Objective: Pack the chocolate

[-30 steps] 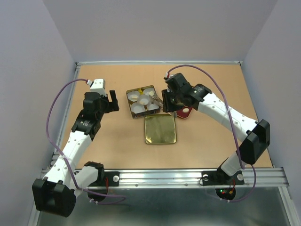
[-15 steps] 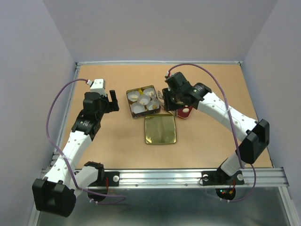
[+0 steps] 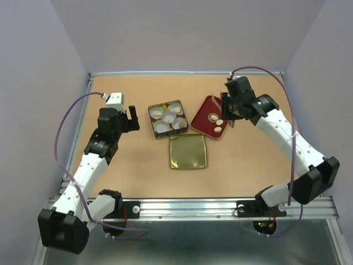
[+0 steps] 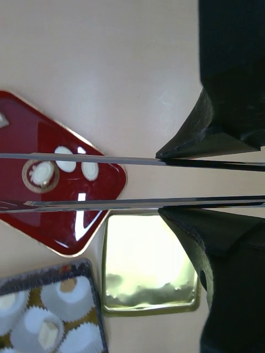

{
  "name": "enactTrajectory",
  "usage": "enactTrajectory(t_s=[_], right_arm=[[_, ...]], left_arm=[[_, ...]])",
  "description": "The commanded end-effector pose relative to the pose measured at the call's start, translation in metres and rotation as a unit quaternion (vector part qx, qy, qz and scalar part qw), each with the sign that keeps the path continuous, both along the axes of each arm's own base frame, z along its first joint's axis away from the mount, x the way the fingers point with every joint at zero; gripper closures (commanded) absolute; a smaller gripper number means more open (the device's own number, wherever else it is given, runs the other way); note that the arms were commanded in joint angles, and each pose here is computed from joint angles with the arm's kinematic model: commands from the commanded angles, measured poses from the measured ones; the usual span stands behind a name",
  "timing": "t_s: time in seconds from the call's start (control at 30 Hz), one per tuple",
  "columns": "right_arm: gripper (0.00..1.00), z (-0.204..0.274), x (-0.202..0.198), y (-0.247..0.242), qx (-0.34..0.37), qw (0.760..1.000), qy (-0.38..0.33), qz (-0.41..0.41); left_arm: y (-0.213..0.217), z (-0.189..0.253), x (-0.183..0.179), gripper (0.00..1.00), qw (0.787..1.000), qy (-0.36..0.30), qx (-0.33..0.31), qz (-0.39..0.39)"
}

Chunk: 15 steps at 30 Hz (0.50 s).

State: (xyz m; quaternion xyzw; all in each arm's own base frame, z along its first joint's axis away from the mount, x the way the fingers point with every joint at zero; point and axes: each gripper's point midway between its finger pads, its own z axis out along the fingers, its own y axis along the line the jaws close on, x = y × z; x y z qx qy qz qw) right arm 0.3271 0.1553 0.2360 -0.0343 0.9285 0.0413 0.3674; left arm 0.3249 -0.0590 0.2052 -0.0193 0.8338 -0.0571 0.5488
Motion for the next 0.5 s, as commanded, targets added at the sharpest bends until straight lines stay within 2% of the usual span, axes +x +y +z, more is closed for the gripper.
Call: enactTrajectory(t_s=[0.0,0.23,0.47], right_arm=[[0.57,-0.003,-0.010,-0.037,-0.027,0.999,0.001,-0.030],[0.56,-0.036,-0.032,-0.035,-0.007,0.998,0.047,-0.031],[0.53,-0.051,-0.041,-0.038,-0.009,0.998,0.060,-0.031]], left_arm=[[-0.001,0.029,0.004,0.07,0.999,-0.041,-0.005,-0.004],[-0.003,0.030,0.003,0.07,0.999,-0.041,-0.010,-0.008],[-0.003,0.030,0.000,0.07,0.999,-0.042,-0.012,-0.009]])
